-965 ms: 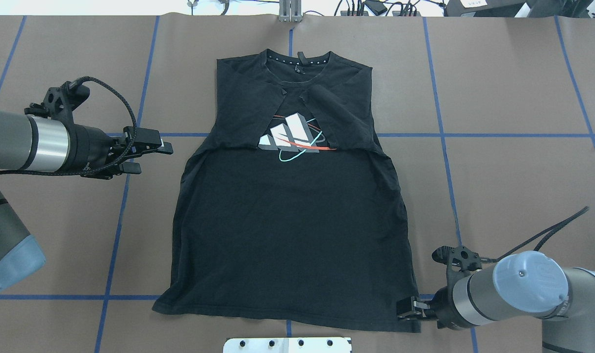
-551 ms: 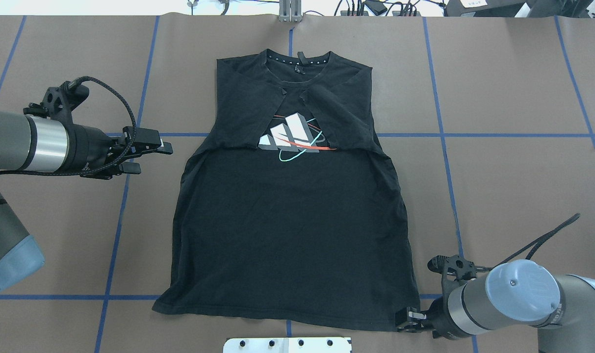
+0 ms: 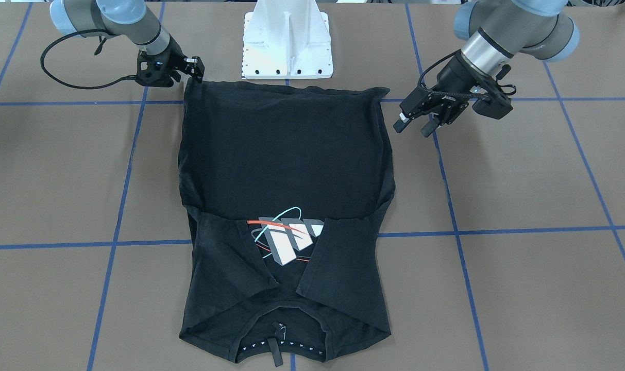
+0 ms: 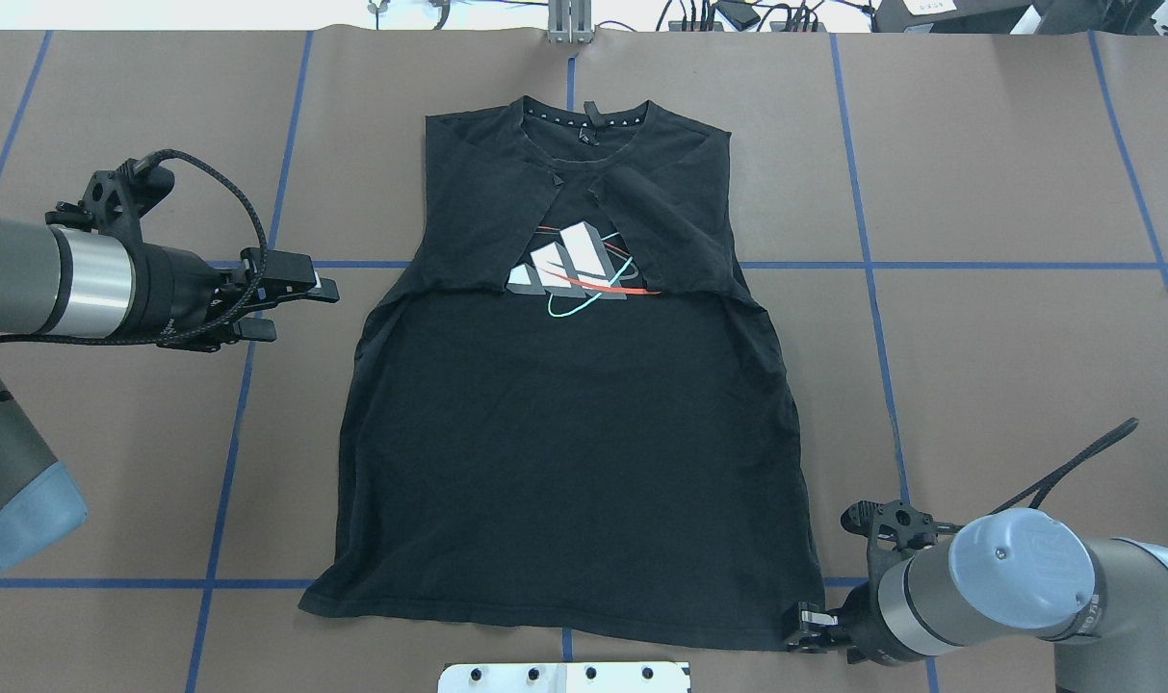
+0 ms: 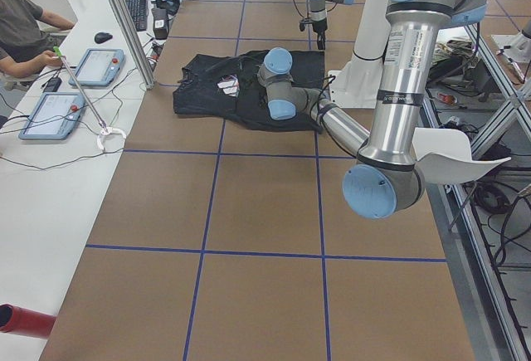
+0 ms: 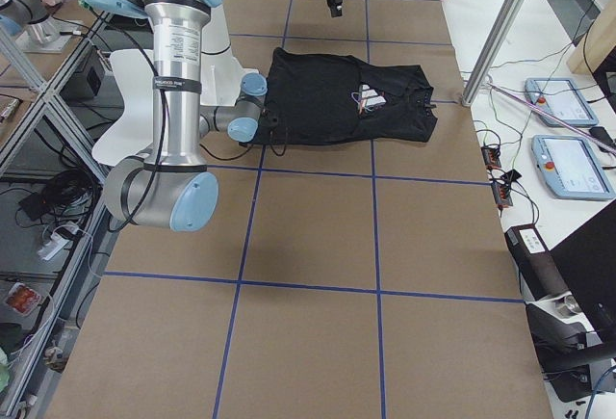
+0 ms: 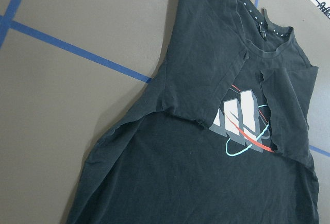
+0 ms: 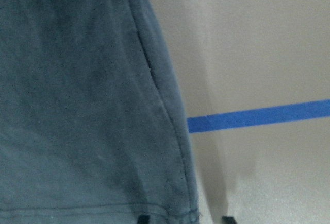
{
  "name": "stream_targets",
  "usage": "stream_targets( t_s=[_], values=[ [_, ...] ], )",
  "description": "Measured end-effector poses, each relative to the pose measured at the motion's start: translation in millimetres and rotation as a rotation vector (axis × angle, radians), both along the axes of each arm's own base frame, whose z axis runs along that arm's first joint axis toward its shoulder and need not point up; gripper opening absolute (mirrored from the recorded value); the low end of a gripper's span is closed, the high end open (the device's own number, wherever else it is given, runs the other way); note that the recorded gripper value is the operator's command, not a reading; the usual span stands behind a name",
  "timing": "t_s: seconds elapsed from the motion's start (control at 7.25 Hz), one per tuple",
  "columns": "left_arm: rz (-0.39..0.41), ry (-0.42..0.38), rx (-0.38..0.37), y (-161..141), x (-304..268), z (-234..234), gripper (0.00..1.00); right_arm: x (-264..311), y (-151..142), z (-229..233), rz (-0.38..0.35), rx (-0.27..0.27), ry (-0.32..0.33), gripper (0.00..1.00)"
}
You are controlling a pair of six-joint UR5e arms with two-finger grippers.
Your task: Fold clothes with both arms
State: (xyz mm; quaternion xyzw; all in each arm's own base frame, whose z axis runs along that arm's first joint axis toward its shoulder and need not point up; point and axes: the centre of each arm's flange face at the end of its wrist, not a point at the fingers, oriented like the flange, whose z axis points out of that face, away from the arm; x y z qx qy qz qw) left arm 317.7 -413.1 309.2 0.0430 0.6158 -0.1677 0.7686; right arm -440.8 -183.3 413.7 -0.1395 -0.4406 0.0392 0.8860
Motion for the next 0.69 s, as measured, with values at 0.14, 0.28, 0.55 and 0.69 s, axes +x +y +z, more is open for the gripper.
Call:
stream_targets(
  t_s=[0.14, 0.28, 0.55, 0.69],
  values=[
    [0.000, 0.000, 0.000, 0.0, 0.0, 0.0, 1.00, -0.1, -0.7, 1.0, 0.001, -0.002, 0.007, 0.54],
    [-0.001, -0.001, 0.000, -0.3, 0.1, 0.3, 1.00, -0.6, -0.7, 2.1, 0.000, -0.005, 0.018, 0.52],
    [-0.002, -0.004, 0.000, -0.8, 0.5, 1.3, 1.00, -0.9, -0.2, 2.4, -0.005, -0.010, 0.024, 0.49],
    [-0.002, -0.004, 0.001, -0.7, 0.4, 1.1, 1.00, -1.0, 0.0, 2.3, -0.006, -0.011, 0.024, 0.50]
  ],
)
